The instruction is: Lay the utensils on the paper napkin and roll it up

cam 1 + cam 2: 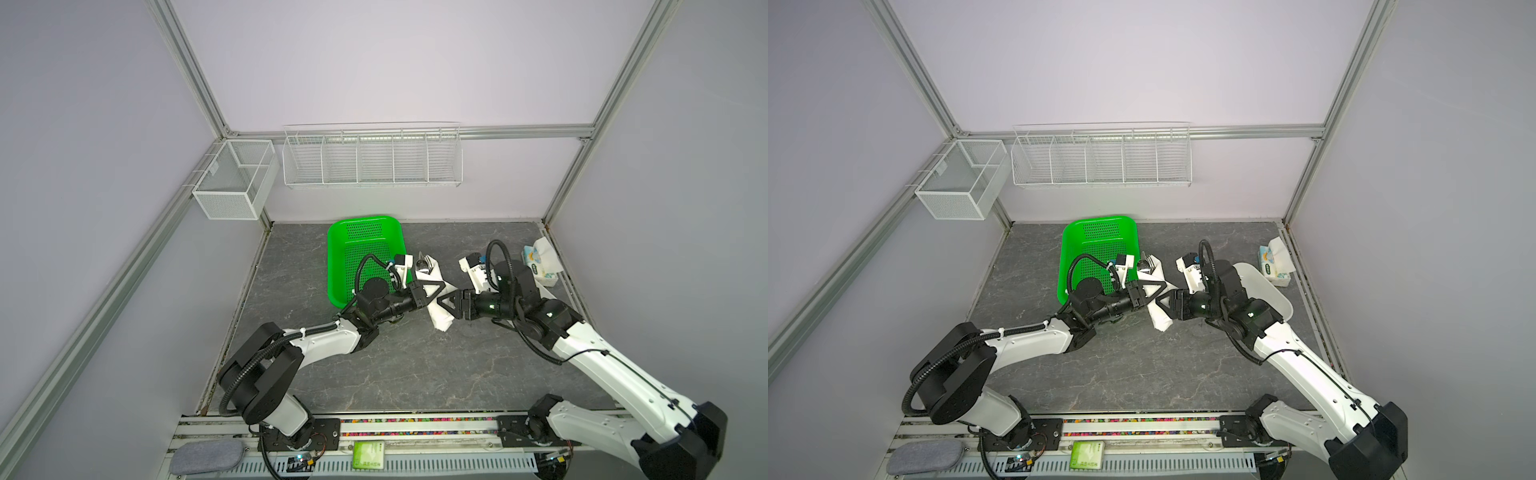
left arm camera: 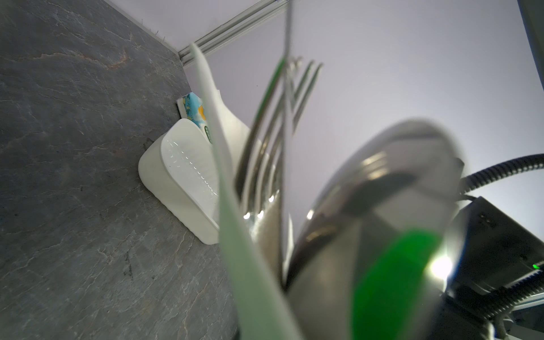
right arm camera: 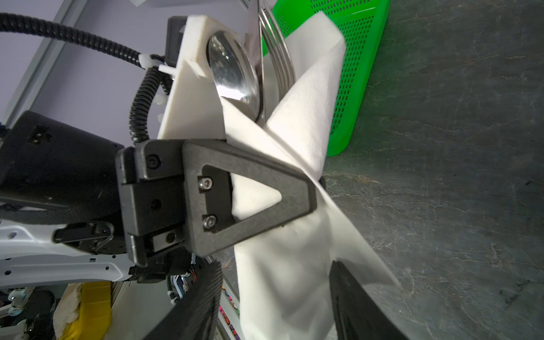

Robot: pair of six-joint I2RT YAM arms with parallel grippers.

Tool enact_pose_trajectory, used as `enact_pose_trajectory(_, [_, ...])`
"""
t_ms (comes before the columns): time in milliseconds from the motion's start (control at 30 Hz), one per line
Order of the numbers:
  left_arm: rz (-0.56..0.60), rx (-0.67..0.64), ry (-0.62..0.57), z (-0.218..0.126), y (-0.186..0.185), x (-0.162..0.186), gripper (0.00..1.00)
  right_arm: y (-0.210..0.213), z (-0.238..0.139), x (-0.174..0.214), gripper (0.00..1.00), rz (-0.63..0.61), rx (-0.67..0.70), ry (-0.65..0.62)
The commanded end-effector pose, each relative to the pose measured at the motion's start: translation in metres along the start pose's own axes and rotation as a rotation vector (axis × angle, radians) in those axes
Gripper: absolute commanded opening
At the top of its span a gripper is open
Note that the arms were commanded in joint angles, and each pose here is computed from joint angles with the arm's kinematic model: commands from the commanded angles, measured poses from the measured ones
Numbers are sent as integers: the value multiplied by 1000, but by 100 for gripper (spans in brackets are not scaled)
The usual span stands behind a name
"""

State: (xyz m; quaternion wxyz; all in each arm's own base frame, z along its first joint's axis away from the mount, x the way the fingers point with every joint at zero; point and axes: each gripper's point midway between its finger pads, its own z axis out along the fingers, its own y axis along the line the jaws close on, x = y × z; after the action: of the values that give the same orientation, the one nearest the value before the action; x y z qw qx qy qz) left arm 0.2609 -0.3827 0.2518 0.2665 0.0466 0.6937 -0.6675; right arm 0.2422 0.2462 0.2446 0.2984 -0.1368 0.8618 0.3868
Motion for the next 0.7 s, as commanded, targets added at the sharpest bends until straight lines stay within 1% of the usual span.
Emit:
enact_pose_trajectory(0, [47,105,-34,1,-40,-17,0,4,0,-4,61,-37,-3,-9])
enact_pose_trajectory(433, [33,138,-34,2,-47,-18,0,5,9,3,61,-43,-39,15])
enact_pose_trajectory(533, [29,148,-35,1,-49,-19,0,12,10,4,59,-53,-83,19])
enact_pose_trajectory(667, [19,168,-35,1,-53,-19,0,11,12,8,58,-55,-94,26])
